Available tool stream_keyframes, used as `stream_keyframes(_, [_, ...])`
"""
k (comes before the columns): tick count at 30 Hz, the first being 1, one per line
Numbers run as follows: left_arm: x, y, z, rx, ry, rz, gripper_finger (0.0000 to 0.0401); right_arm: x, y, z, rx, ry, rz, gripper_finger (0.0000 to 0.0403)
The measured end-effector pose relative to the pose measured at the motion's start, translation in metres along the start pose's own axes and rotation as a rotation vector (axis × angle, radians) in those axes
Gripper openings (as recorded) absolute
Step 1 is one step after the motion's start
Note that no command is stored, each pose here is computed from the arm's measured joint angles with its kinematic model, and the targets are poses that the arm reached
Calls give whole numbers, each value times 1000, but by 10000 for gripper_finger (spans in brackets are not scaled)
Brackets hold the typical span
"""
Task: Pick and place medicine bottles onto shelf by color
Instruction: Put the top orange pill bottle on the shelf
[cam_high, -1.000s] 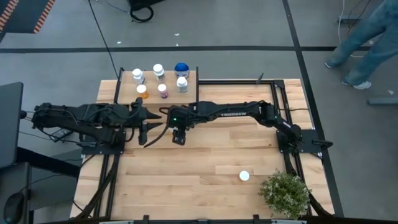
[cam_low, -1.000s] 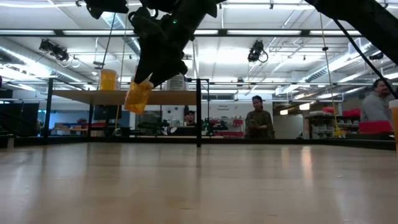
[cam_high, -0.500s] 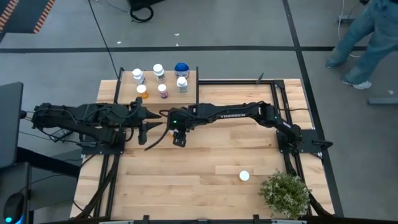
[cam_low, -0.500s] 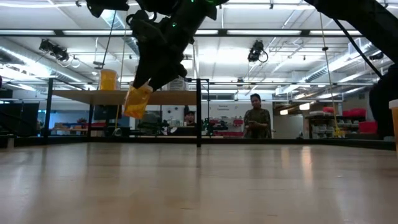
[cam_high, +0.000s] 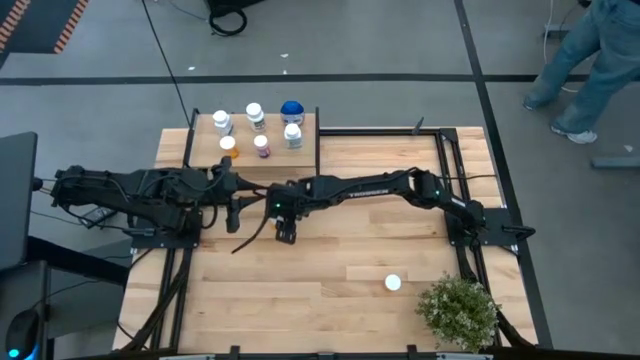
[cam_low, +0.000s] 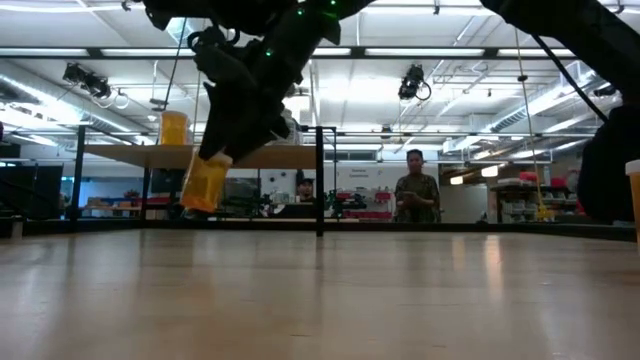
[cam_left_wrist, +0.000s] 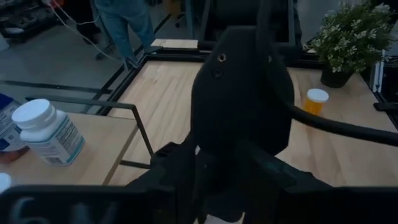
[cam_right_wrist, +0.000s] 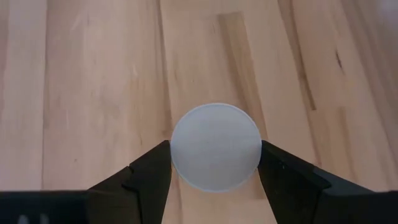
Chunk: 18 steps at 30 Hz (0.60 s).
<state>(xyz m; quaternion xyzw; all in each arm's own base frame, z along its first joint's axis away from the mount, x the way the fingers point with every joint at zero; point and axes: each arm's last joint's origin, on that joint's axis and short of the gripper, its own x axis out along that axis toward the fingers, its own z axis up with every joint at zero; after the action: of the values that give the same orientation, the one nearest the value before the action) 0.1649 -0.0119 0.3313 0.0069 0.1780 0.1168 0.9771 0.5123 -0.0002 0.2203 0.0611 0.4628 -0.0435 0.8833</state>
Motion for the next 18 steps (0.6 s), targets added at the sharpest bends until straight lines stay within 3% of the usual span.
stream_keyframes(8, [7,1,-8,45,16,120,116,12,3,-9,11,19,2,229])
stream_keyframes(18, [9,1,-9,35,0,142,114,10,4,-7,8,-7,6,230])
